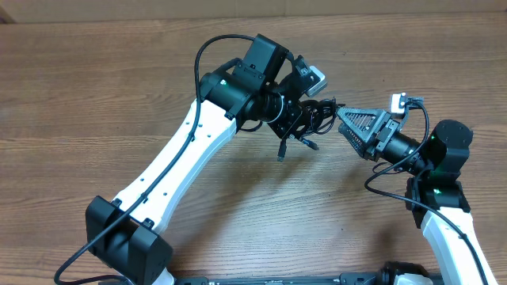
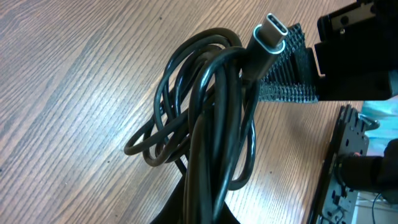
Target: Untangle cables
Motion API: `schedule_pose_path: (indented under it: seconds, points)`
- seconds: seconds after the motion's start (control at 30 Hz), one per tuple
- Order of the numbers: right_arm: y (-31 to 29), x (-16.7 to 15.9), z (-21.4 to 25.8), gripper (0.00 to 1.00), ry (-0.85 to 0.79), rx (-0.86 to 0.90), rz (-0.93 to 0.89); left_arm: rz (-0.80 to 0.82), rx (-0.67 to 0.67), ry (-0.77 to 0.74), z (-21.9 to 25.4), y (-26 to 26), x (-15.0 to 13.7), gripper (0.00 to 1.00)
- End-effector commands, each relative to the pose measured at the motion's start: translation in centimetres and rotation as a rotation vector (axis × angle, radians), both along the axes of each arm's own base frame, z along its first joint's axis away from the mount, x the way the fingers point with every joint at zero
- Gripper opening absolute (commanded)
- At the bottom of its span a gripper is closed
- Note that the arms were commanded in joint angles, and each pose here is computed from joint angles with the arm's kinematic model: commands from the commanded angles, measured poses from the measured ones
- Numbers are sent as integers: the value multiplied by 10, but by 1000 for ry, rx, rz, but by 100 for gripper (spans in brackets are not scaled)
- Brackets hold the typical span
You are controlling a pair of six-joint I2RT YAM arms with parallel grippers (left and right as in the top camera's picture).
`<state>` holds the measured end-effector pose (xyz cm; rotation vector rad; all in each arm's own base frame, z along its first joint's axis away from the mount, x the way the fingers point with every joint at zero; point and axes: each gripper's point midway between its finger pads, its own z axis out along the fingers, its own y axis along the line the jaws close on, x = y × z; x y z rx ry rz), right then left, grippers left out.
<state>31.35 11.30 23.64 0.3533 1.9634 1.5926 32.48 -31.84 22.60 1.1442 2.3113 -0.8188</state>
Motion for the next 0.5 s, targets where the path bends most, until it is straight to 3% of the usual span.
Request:
schedule_pose_path:
  seconds: [0.0, 0.47]
  points:
    - [1, 2, 6, 100, -5, 8, -1, -71, -5, -51, 6, -9, -7, 4]
    - [-3, 4, -9, 100, 67, -2, -35, -127, -3, -69, 6, -20, -19, 4]
